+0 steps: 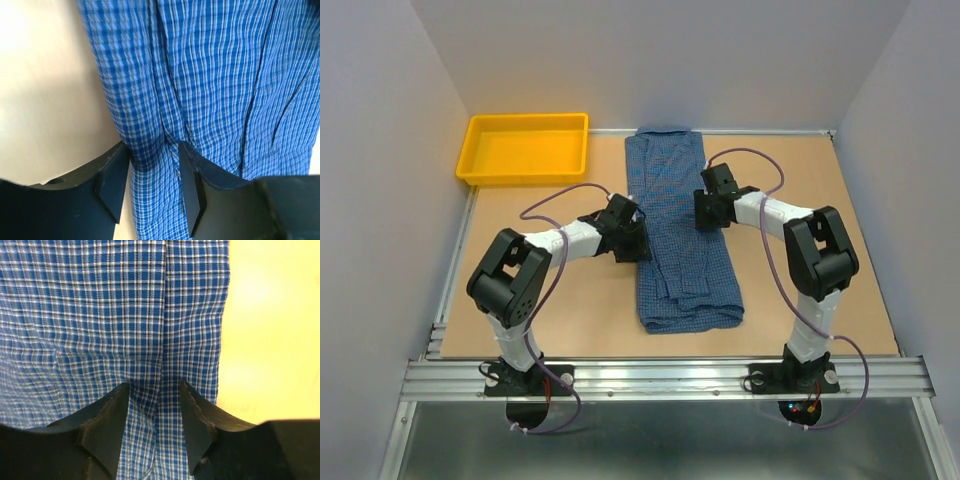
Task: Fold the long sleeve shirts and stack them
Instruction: Fold the shirt
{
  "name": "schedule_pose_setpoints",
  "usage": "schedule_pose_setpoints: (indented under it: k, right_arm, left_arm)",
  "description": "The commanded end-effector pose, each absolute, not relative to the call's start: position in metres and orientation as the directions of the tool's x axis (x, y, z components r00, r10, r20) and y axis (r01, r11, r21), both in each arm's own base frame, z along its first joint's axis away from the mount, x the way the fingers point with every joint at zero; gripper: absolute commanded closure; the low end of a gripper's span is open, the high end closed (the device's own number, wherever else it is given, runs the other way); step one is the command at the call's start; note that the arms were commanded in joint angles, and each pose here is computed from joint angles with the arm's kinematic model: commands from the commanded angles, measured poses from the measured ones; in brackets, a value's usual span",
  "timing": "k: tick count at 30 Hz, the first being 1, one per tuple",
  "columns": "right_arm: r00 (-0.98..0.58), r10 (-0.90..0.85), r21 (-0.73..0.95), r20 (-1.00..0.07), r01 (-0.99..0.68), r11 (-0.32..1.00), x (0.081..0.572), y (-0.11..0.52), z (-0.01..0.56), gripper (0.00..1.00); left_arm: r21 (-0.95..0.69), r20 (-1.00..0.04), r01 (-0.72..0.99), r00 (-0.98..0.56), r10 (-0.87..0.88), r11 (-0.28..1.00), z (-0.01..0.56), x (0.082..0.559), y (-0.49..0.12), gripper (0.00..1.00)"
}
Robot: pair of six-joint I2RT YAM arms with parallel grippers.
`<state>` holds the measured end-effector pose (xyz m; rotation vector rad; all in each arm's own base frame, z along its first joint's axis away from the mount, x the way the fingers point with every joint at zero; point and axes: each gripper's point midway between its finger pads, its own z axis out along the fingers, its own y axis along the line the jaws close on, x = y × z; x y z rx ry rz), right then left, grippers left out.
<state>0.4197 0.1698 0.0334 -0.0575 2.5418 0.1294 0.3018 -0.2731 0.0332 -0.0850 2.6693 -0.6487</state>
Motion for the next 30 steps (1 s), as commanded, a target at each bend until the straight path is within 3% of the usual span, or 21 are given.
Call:
schedule_pose_setpoints:
  k: [1,4,8,12,16,22,30]
  right_arm:
    - [-0.785,0.047,0.164,-0.618,-0.069,0.984,0.406,0.173,0.077,0.44]
    - [-0.772,0.124,0.232,-0.624,-0.031,0.972,0.373,0.165,0.101,0.39]
    - [-0.797,0.225,0.285,-0.560,0.070,0.956,0.316,0.139,0.098,0.24]
    - [-0.815,0.331,0.407,-0.475,0.130,0.904,0.269,0.135,0.093,0.23]
    - [-0.818,0.403,0.425,-0.410,0.220,0.878,0.234,0.123,0.069,0.25]
    - [-0.793,0.477,0.404,-0.379,0.322,0.856,0.223,0.101,0.046,0.29]
    - [-0.852,0.458,0.447,-0.255,0.316,0.837,0.200,0.116,0.024,0.30]
  left_arm:
    - [-0.443,-0.431,0.037,-0.885,-0.177,0.896,0.068,0.310,-0.262,0.41]
    - [-0.456,-0.409,0.029,-0.894,-0.180,0.889,0.072,0.288,-0.257,0.30]
    - [-0.510,-0.328,0.051,-0.934,-0.139,0.859,0.066,0.233,-0.263,0.19]
    - [-0.536,-0.263,0.038,-0.957,-0.124,0.843,0.055,0.200,-0.263,0.19]
    - [-0.534,-0.215,0.025,-0.971,-0.107,0.845,0.043,0.181,-0.257,0.20]
    - [-0.540,-0.169,0.045,-0.984,-0.055,0.841,0.033,0.166,-0.261,0.24]
    - [-0.542,-0.115,0.050,-0.993,-0.015,0.839,0.019,0.149,-0.264,0.27]
